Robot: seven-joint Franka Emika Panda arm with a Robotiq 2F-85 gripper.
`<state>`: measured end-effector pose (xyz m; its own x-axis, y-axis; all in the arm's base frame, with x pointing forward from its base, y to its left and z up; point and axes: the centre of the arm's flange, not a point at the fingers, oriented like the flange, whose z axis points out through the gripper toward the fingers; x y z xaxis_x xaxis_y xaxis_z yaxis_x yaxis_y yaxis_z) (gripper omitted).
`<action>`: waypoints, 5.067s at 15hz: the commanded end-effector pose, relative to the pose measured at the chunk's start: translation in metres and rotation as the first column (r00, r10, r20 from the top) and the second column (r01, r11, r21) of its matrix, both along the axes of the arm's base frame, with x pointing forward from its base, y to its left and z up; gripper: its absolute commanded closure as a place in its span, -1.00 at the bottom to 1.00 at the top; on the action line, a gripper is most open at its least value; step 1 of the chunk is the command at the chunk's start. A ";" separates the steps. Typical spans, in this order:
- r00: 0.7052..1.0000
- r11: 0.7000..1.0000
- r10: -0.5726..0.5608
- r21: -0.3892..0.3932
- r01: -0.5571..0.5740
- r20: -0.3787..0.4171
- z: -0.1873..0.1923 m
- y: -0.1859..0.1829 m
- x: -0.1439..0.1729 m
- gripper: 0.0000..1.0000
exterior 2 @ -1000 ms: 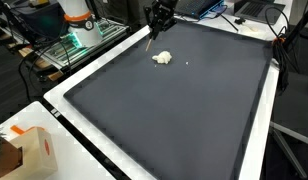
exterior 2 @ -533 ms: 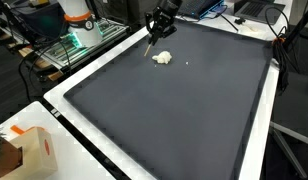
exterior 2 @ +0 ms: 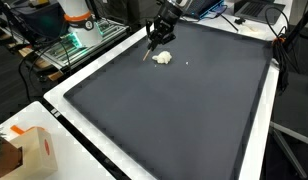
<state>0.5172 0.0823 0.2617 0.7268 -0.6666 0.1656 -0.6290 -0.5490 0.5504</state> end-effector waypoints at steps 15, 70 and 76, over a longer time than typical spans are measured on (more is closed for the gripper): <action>0.996 0.999 0.029 -0.036 -0.032 -0.085 -0.034 -0.006 0.010 0.94; 0.617 0.414 0.758 0.576 -0.705 0.211 0.134 0.014 -0.025 0.74; 0.615 0.400 0.759 0.593 -0.698 0.212 0.130 0.012 -0.022 0.94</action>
<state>0.4922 0.0964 0.3959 0.9755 0.1965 -0.0990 0.1960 -0.9805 -0.0147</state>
